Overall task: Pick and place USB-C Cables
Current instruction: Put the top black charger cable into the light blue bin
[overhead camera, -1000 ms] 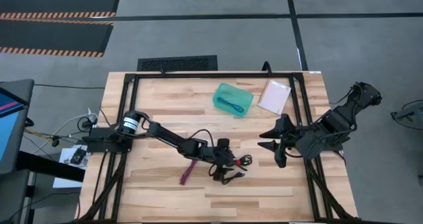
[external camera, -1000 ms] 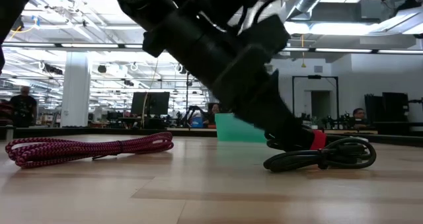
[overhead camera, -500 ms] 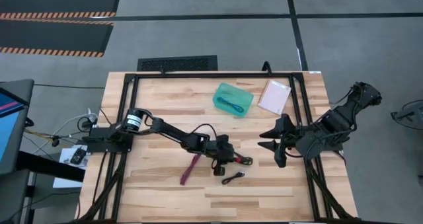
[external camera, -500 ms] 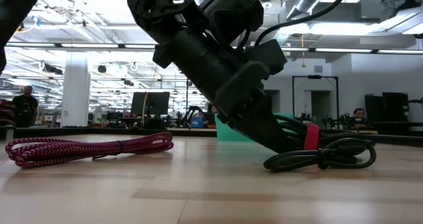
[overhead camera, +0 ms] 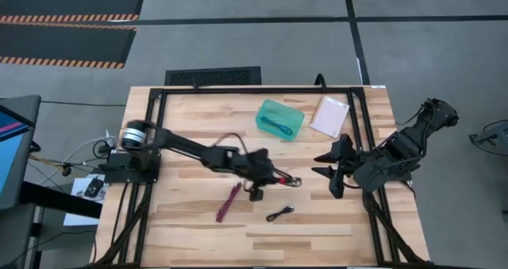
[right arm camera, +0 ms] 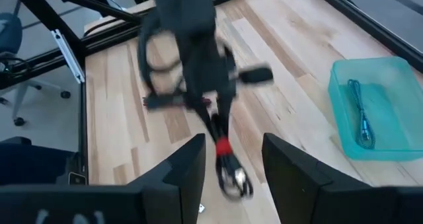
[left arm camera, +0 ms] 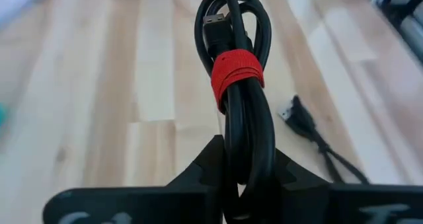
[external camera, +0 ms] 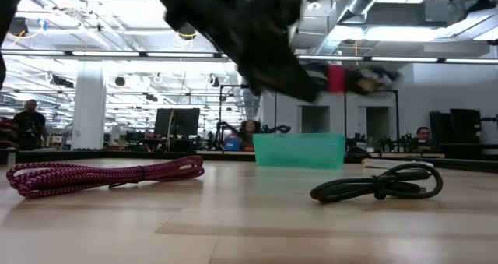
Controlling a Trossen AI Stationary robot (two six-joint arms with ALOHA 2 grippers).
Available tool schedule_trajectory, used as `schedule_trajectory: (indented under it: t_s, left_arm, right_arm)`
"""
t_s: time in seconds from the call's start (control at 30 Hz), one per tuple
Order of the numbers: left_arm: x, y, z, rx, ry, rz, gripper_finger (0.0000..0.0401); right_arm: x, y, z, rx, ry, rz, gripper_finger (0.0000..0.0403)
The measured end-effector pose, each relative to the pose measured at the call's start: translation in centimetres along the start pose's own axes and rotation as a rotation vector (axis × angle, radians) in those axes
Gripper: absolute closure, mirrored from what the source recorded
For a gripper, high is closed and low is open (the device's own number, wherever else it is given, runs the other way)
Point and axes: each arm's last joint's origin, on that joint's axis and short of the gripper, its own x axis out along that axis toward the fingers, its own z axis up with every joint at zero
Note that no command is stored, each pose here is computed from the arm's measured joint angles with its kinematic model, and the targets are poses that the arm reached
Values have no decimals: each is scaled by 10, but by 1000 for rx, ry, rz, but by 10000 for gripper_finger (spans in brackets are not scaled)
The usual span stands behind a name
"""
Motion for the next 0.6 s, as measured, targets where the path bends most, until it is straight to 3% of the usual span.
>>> schedule_trajectory:
  t_s: [0.17, 0.4, 0.6]
  left_arm:
    - [-76, 9, 6, -56, -170, 67, 378]
    - [-162, 14, -18, -157, -448, 74, 378]
    - [-207, 10, -38, -170, -689, 82, 378]
  right_arm:
    - [0, 1, -2, -15, -15, -11, 230]
    - [15, -5, -11, -48, -109, -144, 230]
    - [45, -2, -4, -53, -265, -101, 230]
